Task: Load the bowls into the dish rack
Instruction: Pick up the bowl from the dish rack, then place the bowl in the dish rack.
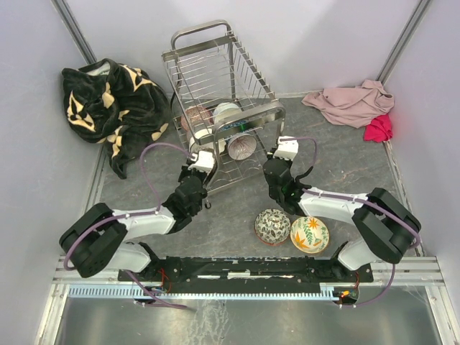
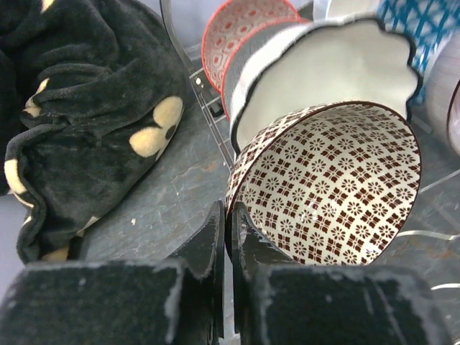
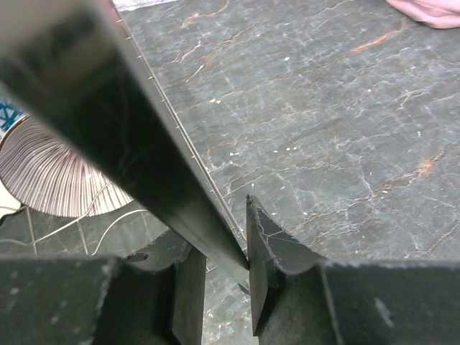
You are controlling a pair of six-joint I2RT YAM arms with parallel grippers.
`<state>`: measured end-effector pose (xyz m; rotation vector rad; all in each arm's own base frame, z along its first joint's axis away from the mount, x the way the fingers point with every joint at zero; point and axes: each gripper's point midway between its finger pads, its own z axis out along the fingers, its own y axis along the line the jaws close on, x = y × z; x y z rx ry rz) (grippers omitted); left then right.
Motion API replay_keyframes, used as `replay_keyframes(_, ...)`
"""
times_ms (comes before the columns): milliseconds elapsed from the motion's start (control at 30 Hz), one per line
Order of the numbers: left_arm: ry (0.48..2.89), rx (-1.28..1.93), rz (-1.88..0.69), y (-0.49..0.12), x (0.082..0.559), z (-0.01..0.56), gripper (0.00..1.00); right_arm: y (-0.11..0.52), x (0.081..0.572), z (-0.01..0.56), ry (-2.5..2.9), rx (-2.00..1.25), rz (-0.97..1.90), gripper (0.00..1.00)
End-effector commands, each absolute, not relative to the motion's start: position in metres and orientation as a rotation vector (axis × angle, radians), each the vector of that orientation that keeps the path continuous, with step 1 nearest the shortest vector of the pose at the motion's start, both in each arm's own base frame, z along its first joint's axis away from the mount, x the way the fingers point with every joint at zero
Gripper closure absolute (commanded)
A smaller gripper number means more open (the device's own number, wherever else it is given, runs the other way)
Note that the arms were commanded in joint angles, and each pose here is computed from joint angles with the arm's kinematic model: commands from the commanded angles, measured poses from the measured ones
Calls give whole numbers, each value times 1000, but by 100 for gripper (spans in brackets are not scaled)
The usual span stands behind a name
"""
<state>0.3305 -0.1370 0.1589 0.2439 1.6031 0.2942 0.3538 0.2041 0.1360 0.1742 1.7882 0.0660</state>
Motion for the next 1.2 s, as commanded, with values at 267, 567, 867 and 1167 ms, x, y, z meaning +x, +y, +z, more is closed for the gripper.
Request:
replay_keyframes(267,1626,568,249,-219,321,125,97,270,332,91,1959,69,377,100)
replay_keyframes(567,1577,582,317,-225,324,130,97,275,333,91,1962,64,394,100)
replay_keyframes(867,1519,656,374,-234,331,133,97,273,332,90,1962,58,389,100)
replay_keyframes(1167,1502,713,404,-236,330,126,97,272,331,91,1959,56,391,100)
